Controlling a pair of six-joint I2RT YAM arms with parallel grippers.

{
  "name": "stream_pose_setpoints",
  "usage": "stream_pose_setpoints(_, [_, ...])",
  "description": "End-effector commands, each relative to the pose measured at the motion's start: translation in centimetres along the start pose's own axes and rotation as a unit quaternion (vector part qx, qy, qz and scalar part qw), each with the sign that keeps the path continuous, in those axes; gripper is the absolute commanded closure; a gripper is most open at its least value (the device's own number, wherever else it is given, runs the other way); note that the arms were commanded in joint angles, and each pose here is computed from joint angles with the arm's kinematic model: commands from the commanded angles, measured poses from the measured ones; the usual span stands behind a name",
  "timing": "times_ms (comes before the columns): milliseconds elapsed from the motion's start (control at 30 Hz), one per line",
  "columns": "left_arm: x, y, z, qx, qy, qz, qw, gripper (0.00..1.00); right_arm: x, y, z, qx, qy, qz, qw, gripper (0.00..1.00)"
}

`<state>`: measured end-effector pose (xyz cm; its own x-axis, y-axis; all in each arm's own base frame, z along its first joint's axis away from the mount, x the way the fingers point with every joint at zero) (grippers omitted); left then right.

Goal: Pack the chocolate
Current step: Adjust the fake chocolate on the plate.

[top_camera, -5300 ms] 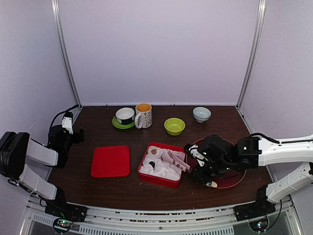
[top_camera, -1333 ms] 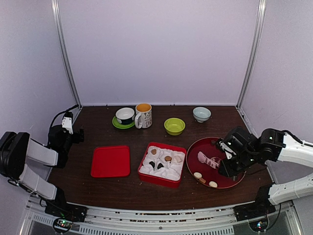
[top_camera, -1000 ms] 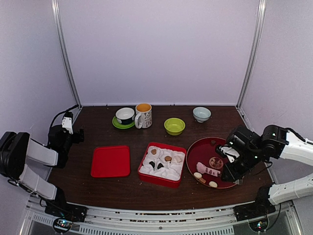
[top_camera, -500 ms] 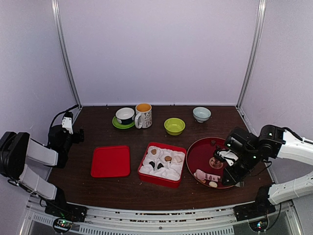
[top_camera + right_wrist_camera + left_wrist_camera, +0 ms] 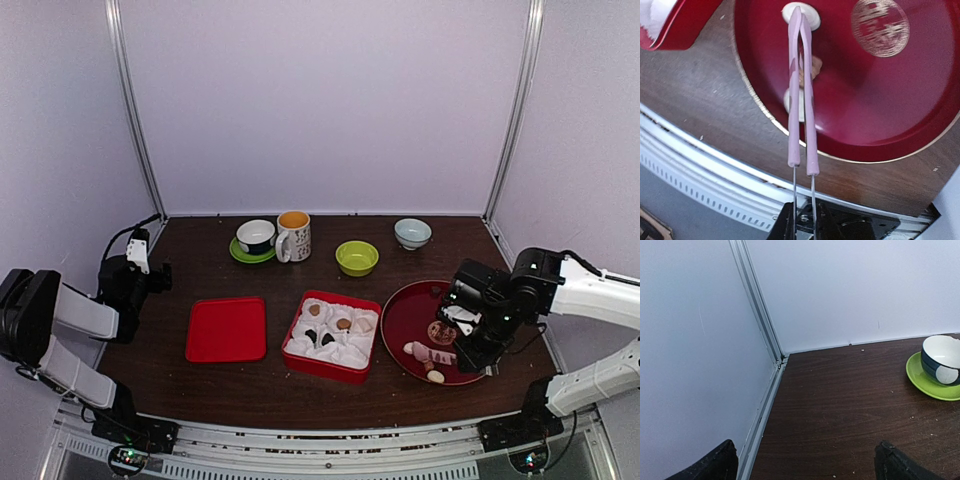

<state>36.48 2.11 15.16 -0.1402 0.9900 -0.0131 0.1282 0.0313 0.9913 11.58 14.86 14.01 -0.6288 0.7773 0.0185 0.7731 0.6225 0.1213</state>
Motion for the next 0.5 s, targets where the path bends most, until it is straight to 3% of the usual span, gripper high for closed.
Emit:
stream_pose_setpoints(0, [0.2,1.6,0.2,-0.031,0.000,-0.007,0.999,0.02,-4.1,1.4,-2.6,-0.020,-0.139,0.019,0.990,0.91])
stream_pose_setpoints(267, [0.2,1.5,0.2,-0.031,-0.001,-0.006,1.000,0.02,-1.2,1.7,-3.9,-0.042,-0.038,-0.017,0.998,0.92])
stream_pose_setpoints(467, [0.1,1.5,0.2,-0.031,-0.001,-0.007,0.999,0.02,1.0,-0.8,-4.5,-0.008,0.045,-0.039,0.998,0.92])
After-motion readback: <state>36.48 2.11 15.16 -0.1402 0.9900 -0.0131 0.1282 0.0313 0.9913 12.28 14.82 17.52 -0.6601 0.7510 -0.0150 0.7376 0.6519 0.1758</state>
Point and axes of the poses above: each gripper's point midway between its finger pads, its own z axis out along the fingers, its own x axis along the line the jaws close on, y = z × x, the point moved 2 cm from there along -z, back along the fingers, and after that the axes turned 13 degrees about -z, right-handed, at the moved point
